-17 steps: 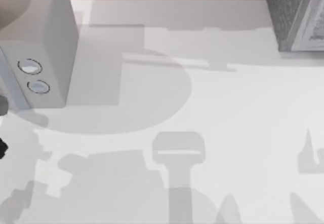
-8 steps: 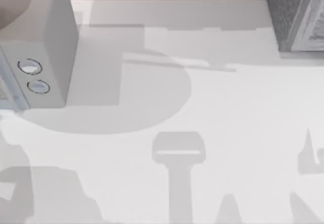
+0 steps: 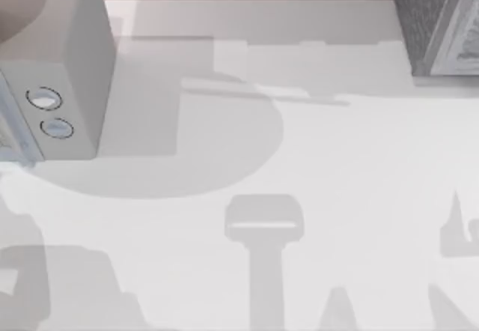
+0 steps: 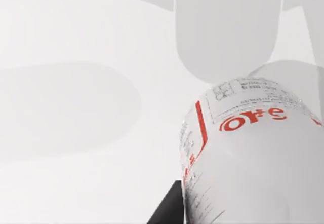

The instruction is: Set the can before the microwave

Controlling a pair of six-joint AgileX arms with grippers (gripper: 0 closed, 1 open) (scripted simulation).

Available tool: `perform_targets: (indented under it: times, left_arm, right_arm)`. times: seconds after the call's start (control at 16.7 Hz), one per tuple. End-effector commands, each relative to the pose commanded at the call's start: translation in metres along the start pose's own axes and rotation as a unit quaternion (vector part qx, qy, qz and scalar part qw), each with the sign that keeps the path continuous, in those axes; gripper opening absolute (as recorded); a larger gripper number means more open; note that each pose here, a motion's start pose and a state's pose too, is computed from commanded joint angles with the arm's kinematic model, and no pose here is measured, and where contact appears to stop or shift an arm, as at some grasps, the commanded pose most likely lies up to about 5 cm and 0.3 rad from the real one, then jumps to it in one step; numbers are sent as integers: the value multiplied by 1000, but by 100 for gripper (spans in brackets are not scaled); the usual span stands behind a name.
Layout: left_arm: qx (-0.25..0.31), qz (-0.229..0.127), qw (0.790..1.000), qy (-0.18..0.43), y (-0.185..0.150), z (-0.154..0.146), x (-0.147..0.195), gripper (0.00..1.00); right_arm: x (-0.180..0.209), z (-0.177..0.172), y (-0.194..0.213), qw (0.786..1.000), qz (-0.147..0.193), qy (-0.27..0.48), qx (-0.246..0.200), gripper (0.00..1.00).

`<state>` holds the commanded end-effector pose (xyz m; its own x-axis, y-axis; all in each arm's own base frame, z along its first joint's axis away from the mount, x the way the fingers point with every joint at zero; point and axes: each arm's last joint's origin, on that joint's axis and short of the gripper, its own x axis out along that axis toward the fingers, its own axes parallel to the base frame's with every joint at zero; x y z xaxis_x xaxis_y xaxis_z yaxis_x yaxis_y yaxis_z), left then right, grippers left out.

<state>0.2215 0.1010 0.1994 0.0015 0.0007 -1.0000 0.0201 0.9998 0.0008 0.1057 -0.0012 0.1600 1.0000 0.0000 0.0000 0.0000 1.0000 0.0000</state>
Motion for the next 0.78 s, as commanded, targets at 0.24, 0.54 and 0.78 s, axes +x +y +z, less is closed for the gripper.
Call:
perform_targets:
  times: [0.24,0.54,0.78]
  left_arm:
    - [0,0,1000,0,0,0,0,8]
    - [0,0,1000,0,0,0,0,45]
    - [0,0,1000,0,0,0,0,75]
  right_arm:
    - [0,0,0,1000,0,0,0,100]
    - [0,0,0,1000,0,0,0,100]
    - [0,0,0,1000,0,0,0,100]
